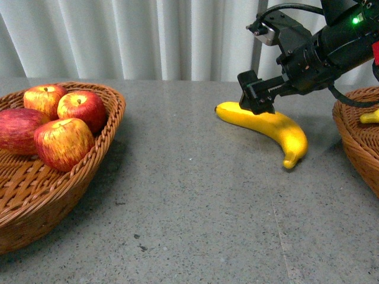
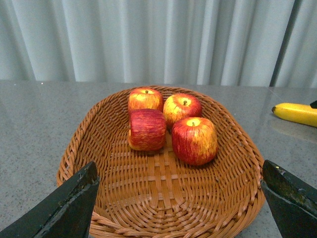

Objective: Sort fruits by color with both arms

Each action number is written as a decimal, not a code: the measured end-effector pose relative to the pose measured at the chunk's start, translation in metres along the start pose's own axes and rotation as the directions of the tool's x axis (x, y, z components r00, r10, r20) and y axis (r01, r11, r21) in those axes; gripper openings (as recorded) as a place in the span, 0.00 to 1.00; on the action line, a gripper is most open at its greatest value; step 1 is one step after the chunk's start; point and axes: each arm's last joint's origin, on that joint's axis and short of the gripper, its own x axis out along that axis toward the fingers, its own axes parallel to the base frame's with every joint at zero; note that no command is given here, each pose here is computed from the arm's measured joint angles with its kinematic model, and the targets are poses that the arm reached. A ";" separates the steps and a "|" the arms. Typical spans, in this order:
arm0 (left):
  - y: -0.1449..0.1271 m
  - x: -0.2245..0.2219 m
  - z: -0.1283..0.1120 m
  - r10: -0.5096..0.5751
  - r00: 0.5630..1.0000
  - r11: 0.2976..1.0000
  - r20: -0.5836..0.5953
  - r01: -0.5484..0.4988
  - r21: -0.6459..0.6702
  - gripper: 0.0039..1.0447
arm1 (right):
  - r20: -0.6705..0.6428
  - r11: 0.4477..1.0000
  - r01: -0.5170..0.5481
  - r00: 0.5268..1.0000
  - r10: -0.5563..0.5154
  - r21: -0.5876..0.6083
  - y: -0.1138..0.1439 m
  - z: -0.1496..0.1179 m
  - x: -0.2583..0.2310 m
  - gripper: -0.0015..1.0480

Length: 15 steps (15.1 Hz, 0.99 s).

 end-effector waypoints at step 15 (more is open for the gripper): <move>0.000 0.000 0.000 0.000 1.000 1.000 0.000 0.000 0.000 0.94 | 0.101 0.995 -0.087 0.992 0.081 0.057 0.004 -0.005 0.021 0.37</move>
